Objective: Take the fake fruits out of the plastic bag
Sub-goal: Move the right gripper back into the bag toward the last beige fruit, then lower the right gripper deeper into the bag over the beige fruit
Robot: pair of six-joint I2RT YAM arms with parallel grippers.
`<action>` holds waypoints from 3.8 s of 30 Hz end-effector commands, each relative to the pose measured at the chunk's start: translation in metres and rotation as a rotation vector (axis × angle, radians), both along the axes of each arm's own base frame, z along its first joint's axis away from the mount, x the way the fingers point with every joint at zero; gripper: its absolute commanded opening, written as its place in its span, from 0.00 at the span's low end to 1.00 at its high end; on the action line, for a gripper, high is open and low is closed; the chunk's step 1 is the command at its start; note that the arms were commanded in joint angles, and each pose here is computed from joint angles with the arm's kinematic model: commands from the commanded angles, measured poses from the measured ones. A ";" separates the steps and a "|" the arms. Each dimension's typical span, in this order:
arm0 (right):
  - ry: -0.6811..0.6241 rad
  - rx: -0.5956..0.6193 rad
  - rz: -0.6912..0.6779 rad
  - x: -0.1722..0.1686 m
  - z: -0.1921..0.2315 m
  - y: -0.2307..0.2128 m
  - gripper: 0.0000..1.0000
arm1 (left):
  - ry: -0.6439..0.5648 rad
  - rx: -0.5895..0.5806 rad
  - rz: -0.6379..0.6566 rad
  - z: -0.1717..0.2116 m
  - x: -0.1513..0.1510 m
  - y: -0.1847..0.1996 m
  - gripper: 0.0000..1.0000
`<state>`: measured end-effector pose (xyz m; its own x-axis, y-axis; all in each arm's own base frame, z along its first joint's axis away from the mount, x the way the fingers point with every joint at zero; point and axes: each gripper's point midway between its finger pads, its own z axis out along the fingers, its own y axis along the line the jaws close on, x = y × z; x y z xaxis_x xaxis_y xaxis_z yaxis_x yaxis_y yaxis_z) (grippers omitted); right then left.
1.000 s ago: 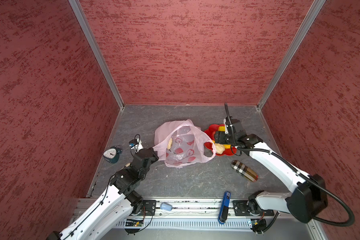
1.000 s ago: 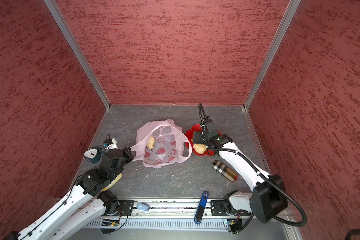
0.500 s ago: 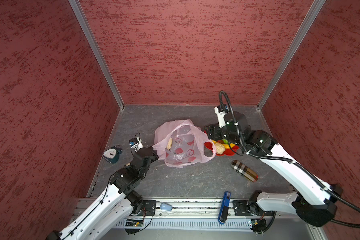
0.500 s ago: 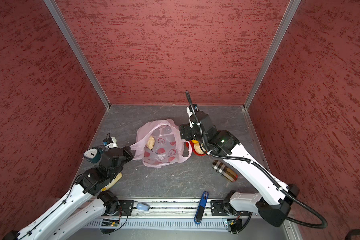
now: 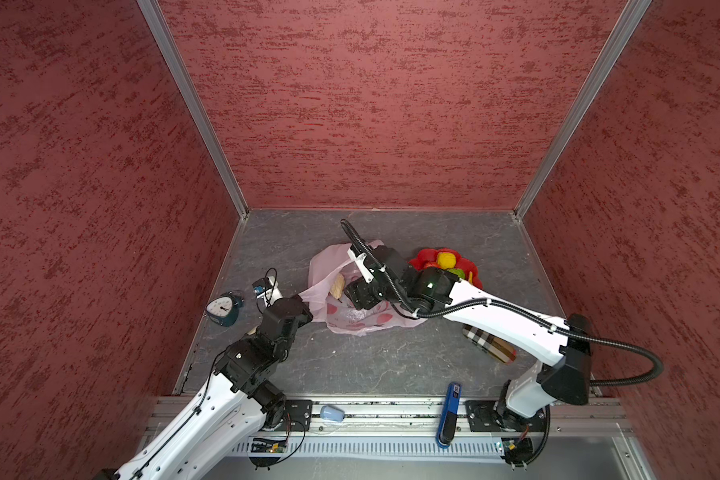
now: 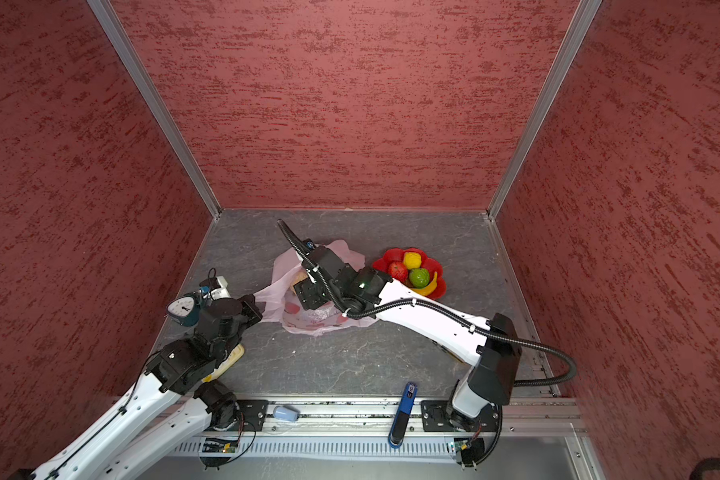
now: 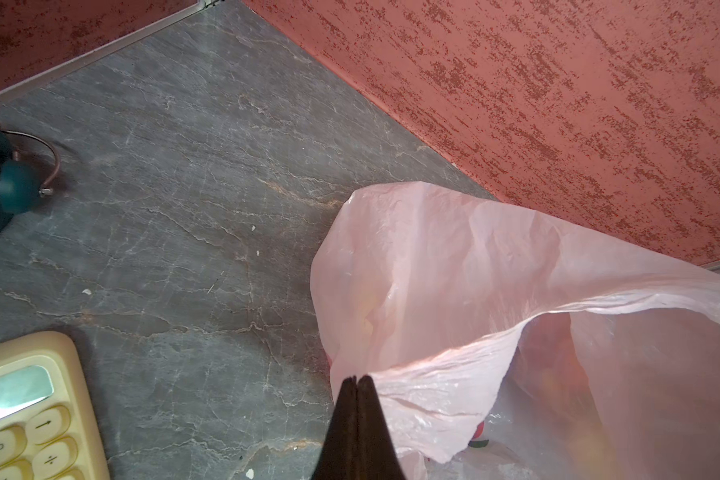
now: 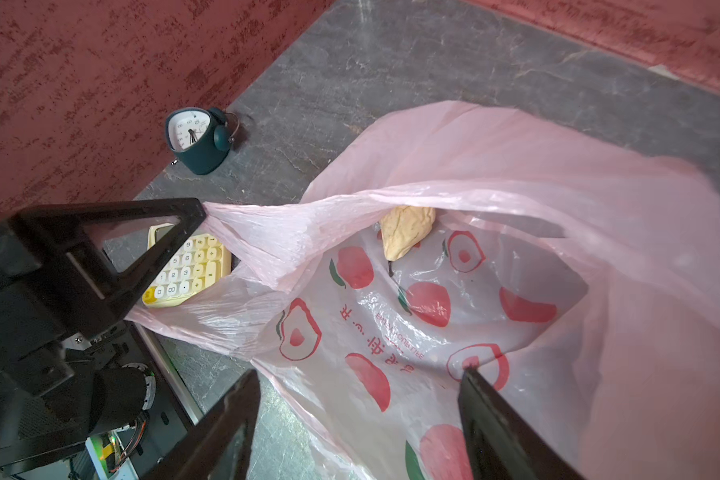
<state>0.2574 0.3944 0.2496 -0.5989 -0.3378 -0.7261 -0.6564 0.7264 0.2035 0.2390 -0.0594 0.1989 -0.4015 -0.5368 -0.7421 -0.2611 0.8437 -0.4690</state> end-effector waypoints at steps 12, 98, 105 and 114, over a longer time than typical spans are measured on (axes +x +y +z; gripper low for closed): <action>0.139 -0.002 -0.038 0.008 -0.075 0.037 0.73 | -0.022 0.023 0.040 0.012 -0.008 0.015 0.04; 0.089 0.076 -0.341 0.090 -0.161 0.079 0.77 | -0.056 -0.092 -0.130 -0.008 -0.021 -0.011 0.04; 0.070 0.096 -0.342 0.098 -0.162 0.086 0.77 | -0.068 -0.090 -0.141 -0.006 -0.024 -0.010 0.04; 0.080 0.082 -0.342 0.103 -0.177 0.092 0.76 | -0.067 -0.090 -0.145 -0.009 -0.025 -0.011 0.04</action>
